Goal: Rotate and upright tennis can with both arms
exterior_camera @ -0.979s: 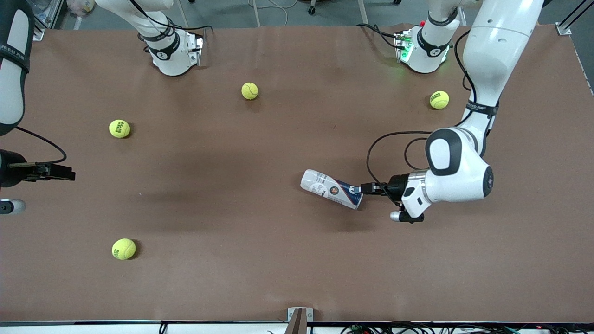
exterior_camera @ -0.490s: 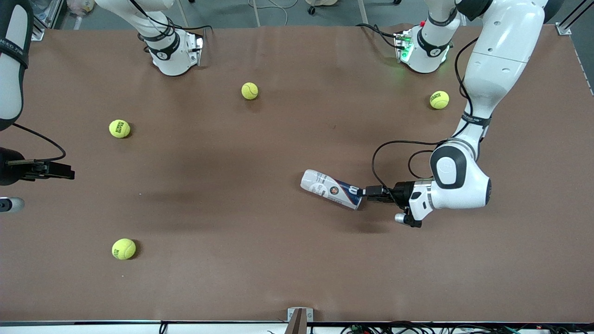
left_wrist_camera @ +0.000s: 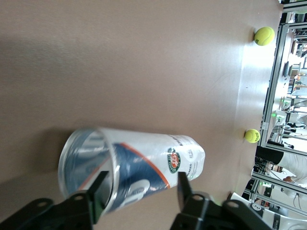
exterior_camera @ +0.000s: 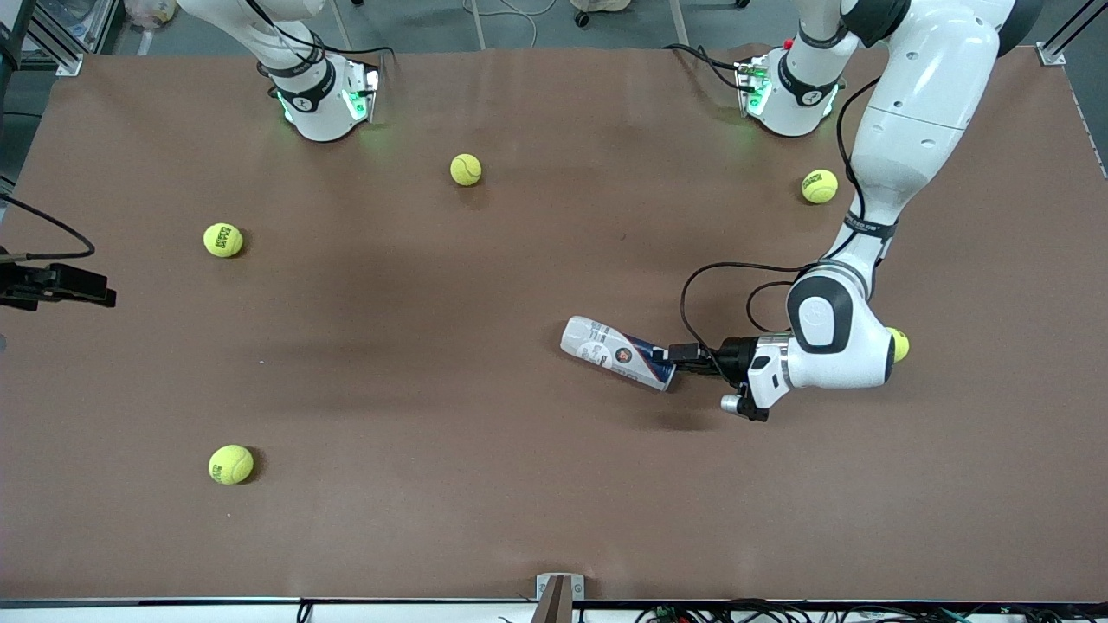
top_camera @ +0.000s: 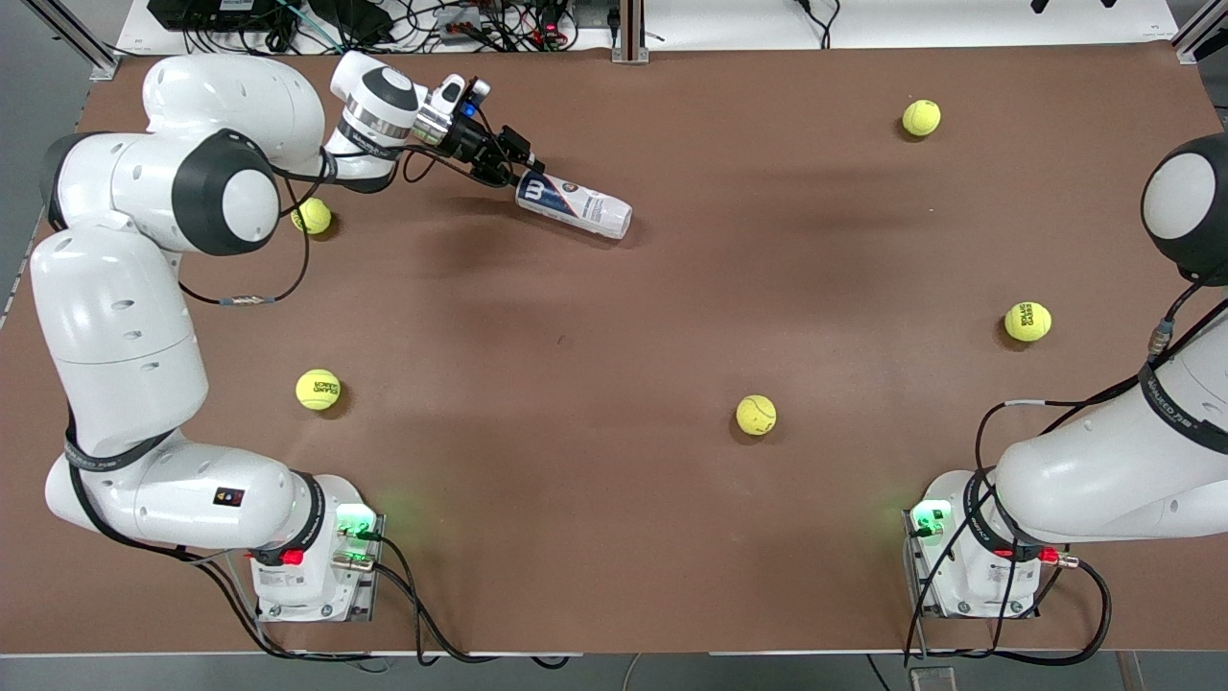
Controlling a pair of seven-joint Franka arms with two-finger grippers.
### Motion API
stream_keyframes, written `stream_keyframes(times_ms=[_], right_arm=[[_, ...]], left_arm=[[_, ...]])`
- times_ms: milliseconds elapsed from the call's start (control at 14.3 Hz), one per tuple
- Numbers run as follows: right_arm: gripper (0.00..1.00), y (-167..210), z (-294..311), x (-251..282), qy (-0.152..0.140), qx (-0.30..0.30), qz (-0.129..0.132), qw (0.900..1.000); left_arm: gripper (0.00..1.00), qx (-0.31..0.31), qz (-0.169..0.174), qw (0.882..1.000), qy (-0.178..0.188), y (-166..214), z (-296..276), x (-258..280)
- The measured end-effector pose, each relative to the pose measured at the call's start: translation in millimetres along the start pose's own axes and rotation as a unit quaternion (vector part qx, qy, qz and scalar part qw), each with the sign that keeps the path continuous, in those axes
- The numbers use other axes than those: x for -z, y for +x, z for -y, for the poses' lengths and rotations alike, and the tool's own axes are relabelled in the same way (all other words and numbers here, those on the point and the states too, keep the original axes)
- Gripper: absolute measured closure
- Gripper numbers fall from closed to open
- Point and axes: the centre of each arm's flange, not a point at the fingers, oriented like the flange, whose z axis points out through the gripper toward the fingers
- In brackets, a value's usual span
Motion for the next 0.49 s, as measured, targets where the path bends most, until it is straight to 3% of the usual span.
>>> stream_keyframes(times_ms=[280,350,490], right_arm=[[0.0,-16,1,3,0.002,0.0,-0.003,1.0],[0.0,-24,1,5,0.003,0.0,-0.007,1.0],[0.0,-41,1,7,0.004,0.0,-0.017,1.0]], left_arm=[[0.84,-0.001,0.0,1.0,-0.003,0,-5,-4],[0.9,0.001,-0.002,1.0,-0.006,1,-6,-3],[0.91,0.017,-0.008,1.0,-0.01,6,-15,4]])
